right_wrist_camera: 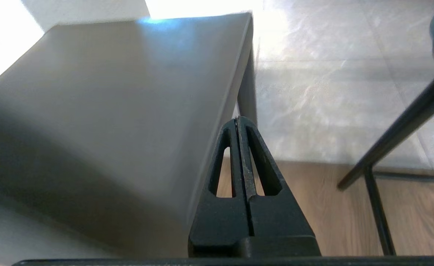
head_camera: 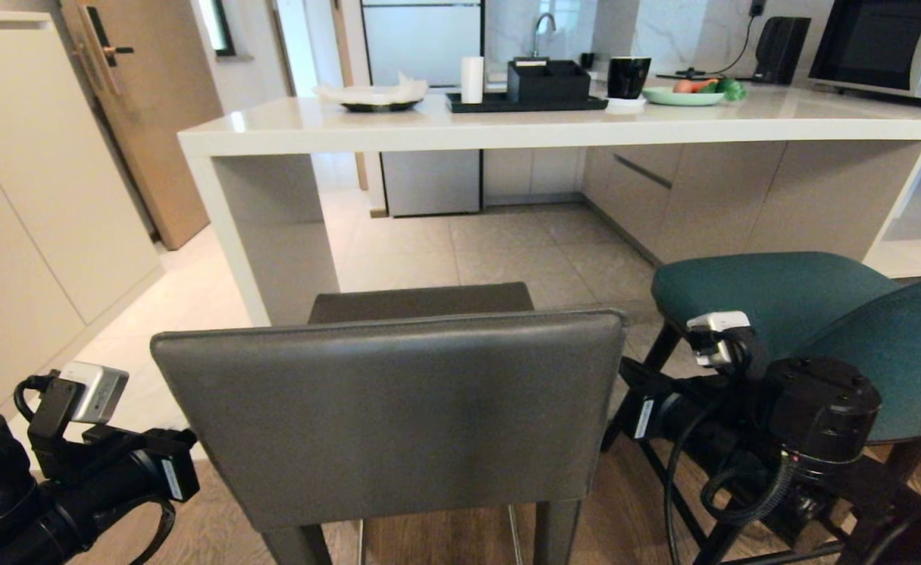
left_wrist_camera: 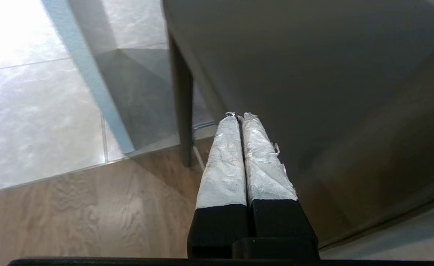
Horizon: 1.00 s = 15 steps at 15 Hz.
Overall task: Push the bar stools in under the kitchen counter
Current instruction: Push the gray chair back under the dining table
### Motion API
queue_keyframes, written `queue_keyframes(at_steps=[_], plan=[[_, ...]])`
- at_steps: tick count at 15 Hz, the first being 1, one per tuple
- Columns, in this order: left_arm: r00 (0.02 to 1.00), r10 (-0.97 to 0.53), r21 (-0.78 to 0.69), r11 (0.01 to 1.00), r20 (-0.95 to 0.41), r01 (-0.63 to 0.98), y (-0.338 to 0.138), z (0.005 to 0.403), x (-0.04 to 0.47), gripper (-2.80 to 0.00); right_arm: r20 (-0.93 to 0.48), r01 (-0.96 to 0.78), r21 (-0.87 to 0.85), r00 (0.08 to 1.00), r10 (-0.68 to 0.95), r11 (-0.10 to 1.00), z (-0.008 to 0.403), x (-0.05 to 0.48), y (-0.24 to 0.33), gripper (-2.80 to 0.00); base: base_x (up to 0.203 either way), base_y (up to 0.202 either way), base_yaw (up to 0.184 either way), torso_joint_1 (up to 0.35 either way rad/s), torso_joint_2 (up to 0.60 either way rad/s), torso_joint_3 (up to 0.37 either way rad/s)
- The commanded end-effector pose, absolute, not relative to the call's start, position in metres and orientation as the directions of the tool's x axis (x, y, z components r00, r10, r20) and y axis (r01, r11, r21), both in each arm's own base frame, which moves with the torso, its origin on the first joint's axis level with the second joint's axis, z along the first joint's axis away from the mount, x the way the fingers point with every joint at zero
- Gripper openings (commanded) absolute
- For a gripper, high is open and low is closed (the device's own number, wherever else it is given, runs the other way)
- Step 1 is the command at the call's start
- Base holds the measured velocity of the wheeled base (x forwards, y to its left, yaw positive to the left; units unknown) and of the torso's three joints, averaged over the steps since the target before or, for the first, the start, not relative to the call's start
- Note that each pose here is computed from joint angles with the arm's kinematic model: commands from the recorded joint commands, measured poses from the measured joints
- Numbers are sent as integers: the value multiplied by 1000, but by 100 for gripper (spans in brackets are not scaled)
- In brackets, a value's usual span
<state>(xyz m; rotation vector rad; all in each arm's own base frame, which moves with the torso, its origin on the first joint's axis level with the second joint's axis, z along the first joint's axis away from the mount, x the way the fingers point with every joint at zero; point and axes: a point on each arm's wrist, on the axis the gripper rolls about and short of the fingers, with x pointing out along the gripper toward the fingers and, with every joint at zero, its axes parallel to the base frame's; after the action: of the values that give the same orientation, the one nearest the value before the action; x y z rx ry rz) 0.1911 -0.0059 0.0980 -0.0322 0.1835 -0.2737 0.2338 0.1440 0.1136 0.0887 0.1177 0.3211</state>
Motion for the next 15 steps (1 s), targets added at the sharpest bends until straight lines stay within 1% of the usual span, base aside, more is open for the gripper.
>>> queue_keyframes(at_steps=[1,4,7,10,15], plan=[[947,-278,-61,960,-161,272,-7,100,196,-280,-118,-304,99,942,314,948,103,246,154,-280,0,0,0,0,0,0],[946,-292,-63,956,-138,286,-10,102,207,-280,-111,-317,95,939,327,944,102,250,162,-280,0,0,0,0,0,0],[939,-322,-57,947,-118,317,-18,104,207,-280,-78,-328,96,939,336,940,107,258,169,-280,0,0,0,0,0,0],[957,-262,-49,965,-125,257,-19,103,205,-280,-85,-332,86,937,339,939,104,261,172,-280,0,0,0,0,0,0],[958,-230,-56,973,-172,223,-14,96,196,-280,-80,-327,86,939,334,941,105,261,172,-280,0,0,0,0,0,0]])
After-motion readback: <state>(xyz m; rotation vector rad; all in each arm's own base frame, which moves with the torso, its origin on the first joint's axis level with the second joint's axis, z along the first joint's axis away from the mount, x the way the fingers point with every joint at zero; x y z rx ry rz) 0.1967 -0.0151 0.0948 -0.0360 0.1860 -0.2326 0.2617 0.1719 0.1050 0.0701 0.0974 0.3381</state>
